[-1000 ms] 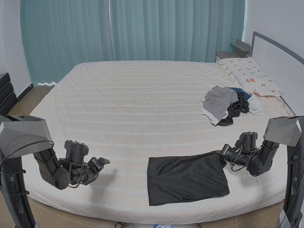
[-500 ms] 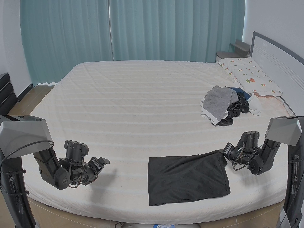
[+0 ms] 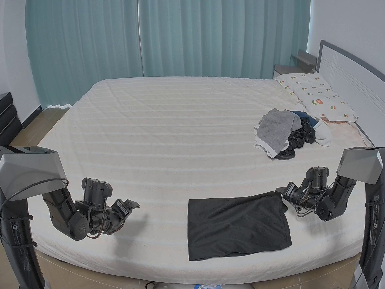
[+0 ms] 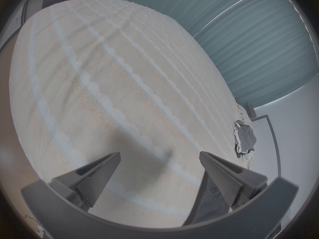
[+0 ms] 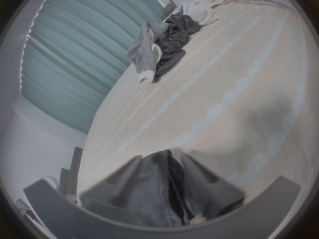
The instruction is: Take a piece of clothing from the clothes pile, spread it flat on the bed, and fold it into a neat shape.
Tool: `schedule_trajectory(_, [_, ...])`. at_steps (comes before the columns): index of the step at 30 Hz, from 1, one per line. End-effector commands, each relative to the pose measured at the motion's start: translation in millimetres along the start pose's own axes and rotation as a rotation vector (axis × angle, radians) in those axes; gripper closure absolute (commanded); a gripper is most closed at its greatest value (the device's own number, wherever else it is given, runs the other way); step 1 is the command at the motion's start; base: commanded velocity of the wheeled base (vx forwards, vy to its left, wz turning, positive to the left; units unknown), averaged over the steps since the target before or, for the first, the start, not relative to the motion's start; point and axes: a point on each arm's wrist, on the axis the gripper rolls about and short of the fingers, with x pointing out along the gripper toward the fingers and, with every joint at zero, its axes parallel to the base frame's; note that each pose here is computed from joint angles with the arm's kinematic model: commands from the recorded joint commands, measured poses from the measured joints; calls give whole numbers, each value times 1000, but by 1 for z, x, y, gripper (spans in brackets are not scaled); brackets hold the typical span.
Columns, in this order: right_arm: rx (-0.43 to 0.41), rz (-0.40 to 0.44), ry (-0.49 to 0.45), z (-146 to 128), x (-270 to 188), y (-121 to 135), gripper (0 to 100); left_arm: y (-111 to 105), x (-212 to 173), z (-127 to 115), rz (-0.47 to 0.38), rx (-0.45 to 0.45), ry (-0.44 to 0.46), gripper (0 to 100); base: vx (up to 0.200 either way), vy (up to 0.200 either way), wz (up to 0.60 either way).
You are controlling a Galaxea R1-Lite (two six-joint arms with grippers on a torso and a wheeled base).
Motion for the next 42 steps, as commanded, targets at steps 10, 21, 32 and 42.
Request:
schedule_trajectory(10, [-42,54,14,3,-40,34,0,0,1,-1,1,1,0,0,-60,0,0])
schedule_trajectory(21, [-97,21,261,-40,-98,4,0,1,2,-2,10,4,2,0,-109,55,0])
schedule_trajectory(32, [-121,31,272,-53,-84,-14,0,2,4,-4,18,9,1,0,0,0,0])
schedule_trajectory(42, [-143,9,254,-48,-91,-24,0,2,4,-4,21,9,0,0,0,0,0])
